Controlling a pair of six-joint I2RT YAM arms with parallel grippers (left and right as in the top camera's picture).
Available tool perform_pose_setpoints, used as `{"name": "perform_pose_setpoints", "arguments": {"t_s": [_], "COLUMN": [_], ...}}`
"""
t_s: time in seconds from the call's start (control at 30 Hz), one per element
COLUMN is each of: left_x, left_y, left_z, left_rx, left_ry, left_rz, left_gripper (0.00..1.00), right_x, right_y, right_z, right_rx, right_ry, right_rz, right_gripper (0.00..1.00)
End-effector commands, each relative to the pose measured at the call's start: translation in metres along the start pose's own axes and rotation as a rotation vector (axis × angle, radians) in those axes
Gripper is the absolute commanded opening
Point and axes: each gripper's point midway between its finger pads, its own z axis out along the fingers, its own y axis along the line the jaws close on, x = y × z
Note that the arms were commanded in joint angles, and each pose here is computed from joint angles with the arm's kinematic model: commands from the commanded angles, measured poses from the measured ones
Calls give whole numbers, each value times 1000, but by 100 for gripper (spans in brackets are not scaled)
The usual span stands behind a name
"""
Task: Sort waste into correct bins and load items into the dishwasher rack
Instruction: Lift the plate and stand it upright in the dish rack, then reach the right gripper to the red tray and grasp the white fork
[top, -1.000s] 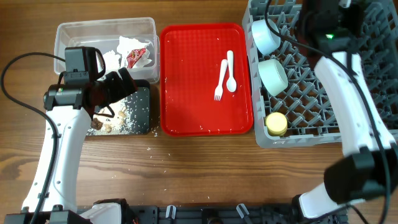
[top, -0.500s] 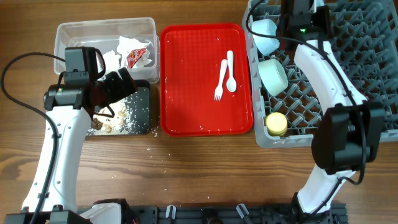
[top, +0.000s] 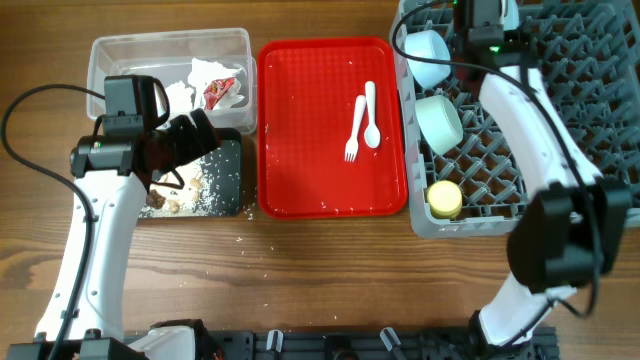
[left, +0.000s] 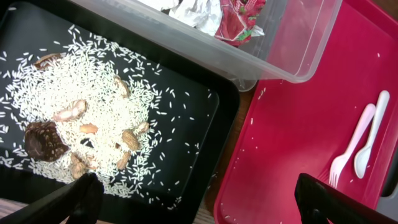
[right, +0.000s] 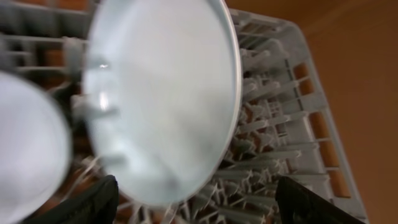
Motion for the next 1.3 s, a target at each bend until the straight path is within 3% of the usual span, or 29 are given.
{"name": "perform_pose_setpoints", "arguments": {"t_s": [0.0,0.13,0.27,0.4,0.5,0.63,0.93,1.27], "left_x": [-6,-6,-6,-6,-6,-6,-6,-6], "left_y": [-1,-1,-1,-1,-1,-1,-1,-1], "left_z": [-4,-4,-4,-4,-4,-4,-4,-4], "left_rx": [3,3,3,3,3,3,3,3], "left_ry": [-19,-19,-19,-19,-19,-19,-19,-19], "left_rz": [6,6,6,6,6,6,6,6], "left_gripper": [100,100,100,100,100,100,100,100], "right_x": [-25,-19,5,40,77,107,140,142], "right_y": [20,80,143,196,233,250,263,278], "right_z": [-76,-141,-159,-139,-119,-96,-57,-38], "right_rx": [-371,-845,-969,-847,-802,-759,-641,-637], "right_ry": [-116,-103,33,254,414,514,585,559], "right_rz": [99,95,76,201,224,197,177,181], "right_gripper": [79,79,71,52,50,41,32,24]}}
